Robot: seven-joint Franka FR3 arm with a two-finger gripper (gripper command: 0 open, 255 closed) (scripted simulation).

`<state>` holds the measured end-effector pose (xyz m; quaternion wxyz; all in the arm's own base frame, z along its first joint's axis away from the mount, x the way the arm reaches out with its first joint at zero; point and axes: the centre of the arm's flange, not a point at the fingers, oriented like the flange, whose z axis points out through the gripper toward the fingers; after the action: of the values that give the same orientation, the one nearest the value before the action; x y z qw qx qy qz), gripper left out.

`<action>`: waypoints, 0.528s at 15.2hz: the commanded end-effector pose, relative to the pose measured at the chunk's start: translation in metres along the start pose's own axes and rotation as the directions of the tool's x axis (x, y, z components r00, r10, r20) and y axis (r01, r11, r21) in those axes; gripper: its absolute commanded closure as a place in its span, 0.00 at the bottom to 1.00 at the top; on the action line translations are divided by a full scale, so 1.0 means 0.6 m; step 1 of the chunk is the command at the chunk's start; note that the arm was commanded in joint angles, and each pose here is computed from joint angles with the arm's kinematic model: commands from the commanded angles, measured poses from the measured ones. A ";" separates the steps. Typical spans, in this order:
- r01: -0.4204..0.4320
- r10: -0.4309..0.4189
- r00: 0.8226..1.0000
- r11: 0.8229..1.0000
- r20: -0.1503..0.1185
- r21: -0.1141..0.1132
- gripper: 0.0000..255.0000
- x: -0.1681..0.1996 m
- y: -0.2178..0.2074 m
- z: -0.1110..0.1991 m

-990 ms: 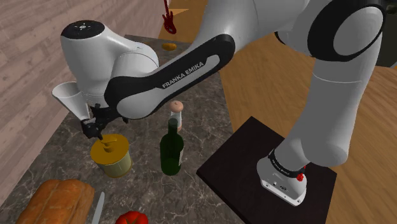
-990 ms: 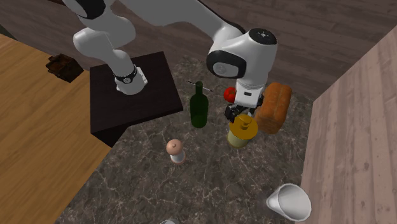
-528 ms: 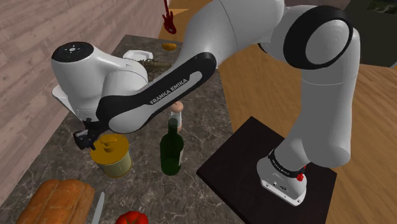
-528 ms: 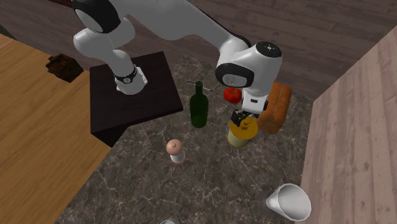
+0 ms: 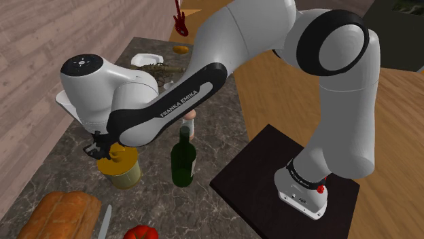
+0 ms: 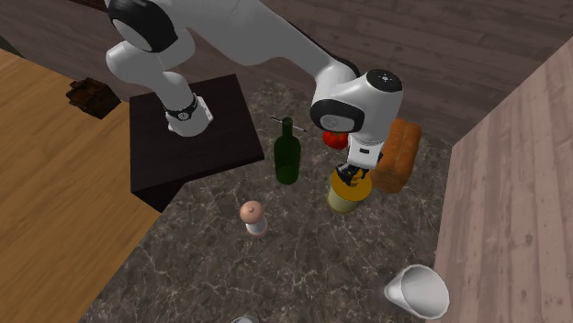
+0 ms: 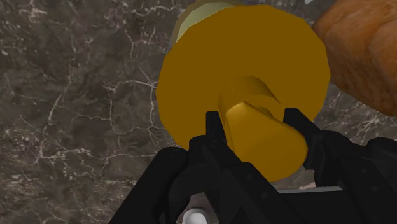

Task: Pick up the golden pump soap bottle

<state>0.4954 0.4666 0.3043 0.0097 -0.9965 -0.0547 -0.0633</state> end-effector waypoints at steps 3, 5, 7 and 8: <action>0.000 0.000 1.000 1.000 0.001 0.000 1.00 -0.001 0.000 0.001; 0.000 0.000 1.000 1.000 0.001 0.000 1.00 -0.001 0.000 0.001; 0.000 0.000 1.000 1.000 0.001 0.000 1.00 0.000 -0.001 -0.008; 0.000 0.000 1.000 1.000 0.001 0.000 1.00 0.002 -0.001 -0.017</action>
<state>0.4949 0.4671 0.3094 0.0095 -0.9965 -0.0547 -0.0628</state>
